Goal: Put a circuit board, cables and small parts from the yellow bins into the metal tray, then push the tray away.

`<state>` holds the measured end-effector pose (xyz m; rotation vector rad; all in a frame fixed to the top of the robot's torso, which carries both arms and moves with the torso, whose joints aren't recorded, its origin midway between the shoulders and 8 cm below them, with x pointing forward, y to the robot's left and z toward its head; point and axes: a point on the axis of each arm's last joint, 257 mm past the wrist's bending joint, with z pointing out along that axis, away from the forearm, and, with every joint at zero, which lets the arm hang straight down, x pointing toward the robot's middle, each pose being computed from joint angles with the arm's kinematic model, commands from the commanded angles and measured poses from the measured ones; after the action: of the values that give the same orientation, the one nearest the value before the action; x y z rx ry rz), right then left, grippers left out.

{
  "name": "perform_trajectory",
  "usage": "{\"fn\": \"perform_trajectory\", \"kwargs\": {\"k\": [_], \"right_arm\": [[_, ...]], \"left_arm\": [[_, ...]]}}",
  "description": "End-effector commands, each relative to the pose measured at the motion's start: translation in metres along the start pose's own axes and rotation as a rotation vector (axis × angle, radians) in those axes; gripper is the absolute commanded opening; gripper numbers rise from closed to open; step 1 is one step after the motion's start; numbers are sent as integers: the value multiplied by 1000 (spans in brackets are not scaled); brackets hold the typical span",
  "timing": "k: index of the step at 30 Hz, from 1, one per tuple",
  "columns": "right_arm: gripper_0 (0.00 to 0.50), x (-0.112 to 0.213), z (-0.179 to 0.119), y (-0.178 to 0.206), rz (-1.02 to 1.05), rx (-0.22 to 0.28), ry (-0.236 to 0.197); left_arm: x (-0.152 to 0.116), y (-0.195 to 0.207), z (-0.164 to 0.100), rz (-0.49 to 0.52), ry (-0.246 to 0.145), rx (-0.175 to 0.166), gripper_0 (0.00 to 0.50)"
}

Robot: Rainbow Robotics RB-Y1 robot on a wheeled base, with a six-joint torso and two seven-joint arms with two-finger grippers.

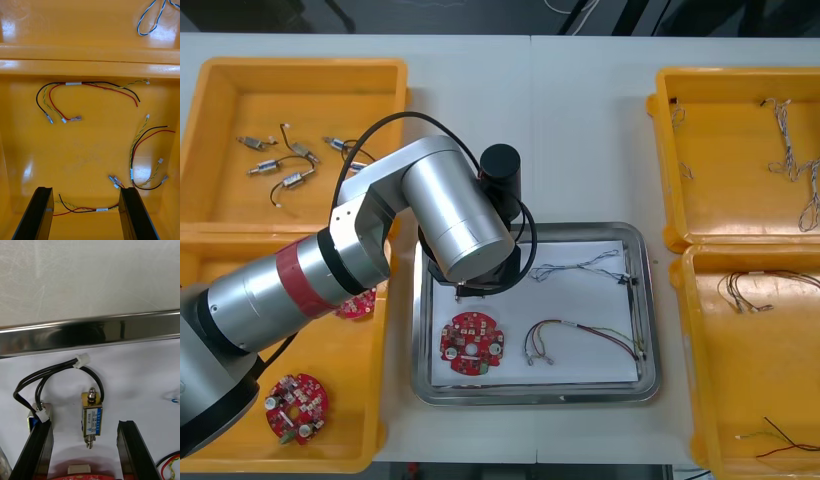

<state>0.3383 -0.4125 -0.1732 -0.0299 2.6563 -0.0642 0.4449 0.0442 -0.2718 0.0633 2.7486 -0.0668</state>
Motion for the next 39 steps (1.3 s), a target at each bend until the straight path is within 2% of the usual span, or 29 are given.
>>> {"fn": "perform_trajectory", "kwargs": {"k": [1,4,8,13,17,19,24,30,32,35,39], "right_arm": [[500,0,-8,-5,55,16,-20],[500,-2,-10,-4,52,14,-27],[500,-7,-16,-4,33,14,-26],[500,-16,-28,13,-47,-34,-19],[500,-20,-33,31,-113,-72,-2],[500,-24,-37,41,-170,-73,4],[500,-29,-45,68,-320,-63,3],[500,-27,-51,107,-476,-92,-24],[500,-28,-49,131,-543,-139,-34],[500,-27,-46,159,-631,-187,-27],[500,-27,-43,188,-761,-204,-21]], "left_arm": [[-11,19,-27,-102,-4,-17,500],[-16,26,-45,-112,2,-26,500],[-24,36,-68,-131,4,-12,500],[-29,57,-101,-123,3,-15,500],[-35,65,-117,-84,-13,15,500],[-38,71,-126,-85,-16,30,500],[-38,85,-136,-91,-20,51,500],[-39,115,-146,-40,-45,50,500],[-35,127,-148,-35,-49,60,500],[-27,146,-151,-55,-76,48,500],[-18,166,-152,-87,-82,49,500]]}}
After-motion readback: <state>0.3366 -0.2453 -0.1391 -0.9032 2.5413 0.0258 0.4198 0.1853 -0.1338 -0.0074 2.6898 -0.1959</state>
